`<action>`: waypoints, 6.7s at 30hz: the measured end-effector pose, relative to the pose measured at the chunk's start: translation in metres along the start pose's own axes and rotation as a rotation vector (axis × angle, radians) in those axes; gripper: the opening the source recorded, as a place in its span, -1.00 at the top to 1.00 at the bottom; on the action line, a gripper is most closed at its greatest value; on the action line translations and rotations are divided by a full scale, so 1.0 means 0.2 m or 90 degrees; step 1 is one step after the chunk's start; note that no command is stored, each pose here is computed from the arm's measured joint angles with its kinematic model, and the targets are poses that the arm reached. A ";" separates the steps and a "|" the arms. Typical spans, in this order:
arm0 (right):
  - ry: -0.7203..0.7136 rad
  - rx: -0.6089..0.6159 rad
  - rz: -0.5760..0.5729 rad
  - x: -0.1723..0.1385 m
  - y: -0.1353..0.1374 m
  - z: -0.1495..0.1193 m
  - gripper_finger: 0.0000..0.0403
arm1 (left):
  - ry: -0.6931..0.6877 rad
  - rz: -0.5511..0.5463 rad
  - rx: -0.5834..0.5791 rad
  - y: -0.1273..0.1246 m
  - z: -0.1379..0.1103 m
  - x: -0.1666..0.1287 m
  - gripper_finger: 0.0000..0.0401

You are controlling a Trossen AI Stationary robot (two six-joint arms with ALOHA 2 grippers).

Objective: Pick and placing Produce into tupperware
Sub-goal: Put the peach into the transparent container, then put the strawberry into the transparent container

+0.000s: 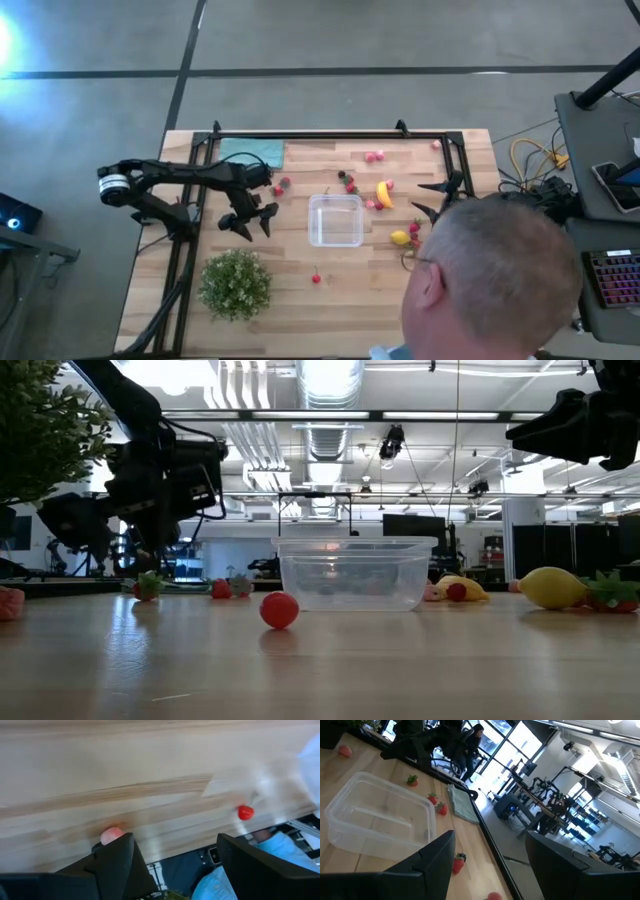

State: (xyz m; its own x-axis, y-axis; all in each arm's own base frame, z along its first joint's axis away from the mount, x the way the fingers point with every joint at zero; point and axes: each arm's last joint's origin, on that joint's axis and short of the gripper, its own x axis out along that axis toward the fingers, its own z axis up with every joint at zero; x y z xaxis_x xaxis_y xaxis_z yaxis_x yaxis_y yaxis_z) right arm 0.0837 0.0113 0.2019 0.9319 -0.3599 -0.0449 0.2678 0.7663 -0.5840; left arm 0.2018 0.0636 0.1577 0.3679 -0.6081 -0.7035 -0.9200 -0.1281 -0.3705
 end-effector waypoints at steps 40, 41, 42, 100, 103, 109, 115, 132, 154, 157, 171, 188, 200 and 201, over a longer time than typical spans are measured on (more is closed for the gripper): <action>-0.003 0.003 0.004 0.00 0.00 0.00 -0.16 | 0.094 0.286 0.006 -0.07 -0.09 0.46 -0.35; -0.003 0.004 0.004 0.00 0.00 0.00 -0.16 | 0.092 0.290 0.008 -0.08 -0.09 0.47 -0.35; -0.003 0.005 0.004 0.00 0.00 0.00 -0.16 | 0.091 0.295 0.008 -0.09 -0.09 0.48 -0.33; -0.001 -0.007 0.001 0.00 0.00 0.00 -0.16 | -0.572 0.025 0.686 -0.57 -0.28 0.05 0.57; 0.000 -0.008 0.001 0.00 0.00 0.00 -0.16 | -0.561 0.039 0.726 -0.63 -0.26 0.08 0.57; 0.000 -0.007 0.001 0.00 0.00 0.00 -0.16 | -0.470 0.035 0.841 -0.77 -0.25 0.16 0.57; -0.001 -0.007 0.001 0.00 0.00 0.00 -0.16 | -0.428 0.049 0.800 -0.89 -0.22 0.21 0.35; -0.001 -0.007 0.000 0.00 0.00 0.00 -0.16 | -0.310 0.389 0.780 -0.68 -0.48 -0.01 -0.49; 0.000 -0.007 0.000 0.00 0.00 0.00 -0.16 | -0.348 0.541 0.939 -0.25 -0.22 0.14 -0.49; 0.000 -0.007 0.000 0.00 0.00 0.00 -0.16 | -0.354 0.531 0.952 -0.24 -0.22 0.14 -0.49; -0.001 -0.007 0.000 0.00 0.00 0.00 -0.16 | -0.332 0.489 0.998 -0.17 -0.16 0.20 -0.49; 0.000 -0.007 0.001 0.00 0.00 0.00 -0.16 | -0.367 0.464 0.982 -0.14 -0.09 0.21 -0.26; 0.000 -0.007 0.001 0.00 0.00 0.00 -0.16 | -0.378 0.455 0.985 -0.15 -0.09 0.20 0.26; 0.000 -0.007 0.000 0.00 0.00 0.00 -0.16 | -0.378 0.455 0.984 -0.15 -0.09 0.20 0.28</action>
State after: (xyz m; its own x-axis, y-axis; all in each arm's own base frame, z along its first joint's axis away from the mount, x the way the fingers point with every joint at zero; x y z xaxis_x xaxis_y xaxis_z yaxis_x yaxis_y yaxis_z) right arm 0.0837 0.0113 0.2018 0.9322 -0.3592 -0.0450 0.2645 0.7606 -0.5929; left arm 0.2416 0.0289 0.1503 0.3119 0.1642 -0.9358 -0.0883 0.9857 0.1435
